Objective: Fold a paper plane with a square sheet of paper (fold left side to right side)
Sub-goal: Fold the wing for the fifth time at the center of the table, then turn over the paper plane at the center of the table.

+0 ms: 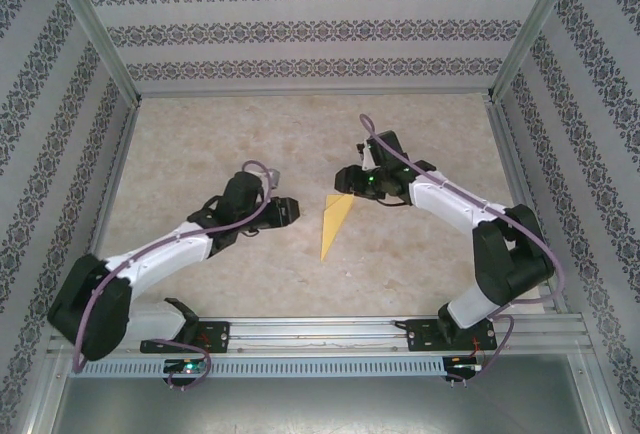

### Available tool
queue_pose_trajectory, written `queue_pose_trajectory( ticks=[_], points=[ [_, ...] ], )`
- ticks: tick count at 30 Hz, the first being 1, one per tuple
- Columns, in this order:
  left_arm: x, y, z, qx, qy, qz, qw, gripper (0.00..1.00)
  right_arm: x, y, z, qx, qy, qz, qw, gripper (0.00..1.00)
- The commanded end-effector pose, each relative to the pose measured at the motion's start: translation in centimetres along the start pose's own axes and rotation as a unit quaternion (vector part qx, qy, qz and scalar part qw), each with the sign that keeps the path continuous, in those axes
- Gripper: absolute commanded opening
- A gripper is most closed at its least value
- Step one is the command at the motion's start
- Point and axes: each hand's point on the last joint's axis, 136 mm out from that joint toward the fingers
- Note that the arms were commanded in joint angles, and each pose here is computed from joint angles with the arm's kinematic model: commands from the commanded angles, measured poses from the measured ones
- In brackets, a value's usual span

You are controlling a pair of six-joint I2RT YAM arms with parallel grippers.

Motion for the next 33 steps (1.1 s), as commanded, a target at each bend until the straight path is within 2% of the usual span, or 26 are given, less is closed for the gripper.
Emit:
queue_pose_trajectory(
  ticks=[1, 3, 7, 10, 13, 21, 33],
  points=[
    [-2.0, 3.9, 0.8, 0.013, -0.041, 0.076, 0.996, 0.44, 0.4, -1.8, -2.8, 0.048, 0.022, -0.086, 0.995, 0.57],
    [-3.2, 4.9, 1.2, 0.009, -0.062, 0.091, 0.994, 0.47, 0.9, -1.0, -3.4, 0.052, 0.018, -0.116, 0.992, 0.61],
    [-4.9, 6.5, 1.3, 0.005, -0.086, 0.110, 0.990, 0.51, 1.5, -0.5, -4.5, 0.031, 0.025, -0.228, 0.973, 0.66],
    [-6.1, 7.4, 1.2, 0.003, -0.097, 0.121, 0.988, 0.53, 1.7, -0.8, -4.6, 0.013, 0.043, -0.319, 0.947, 0.65],
    [-7.1, 8.3, 0.9, 0.003, -0.103, 0.135, 0.985, 0.54, 2.7, -1.1, -5.0, 0.010, 0.072, -0.368, 0.927, 0.59],
    [-8.2, 9.5, 0.3, -0.004, -0.114, 0.147, 0.983, 0.56, 5.4, -1.1, -5.6, -0.017, 0.090, -0.399, 0.912, 0.58],
    [-7.9, 9.8, 0.1, -0.008, -0.104, 0.148, 0.984, 0.56, 6.9, -1.6, -6.5, -0.026, 0.105, -0.408, 0.907, 0.53]
  ],
)
Point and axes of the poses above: each hand's point on the last joint's axis, 136 mm out from that joint toward the fingers, its own x axis out along the fingers, its own y axis along the line the jaws close on, z = x × y, and after that the axes turned 3 degrees about -x, right-handed
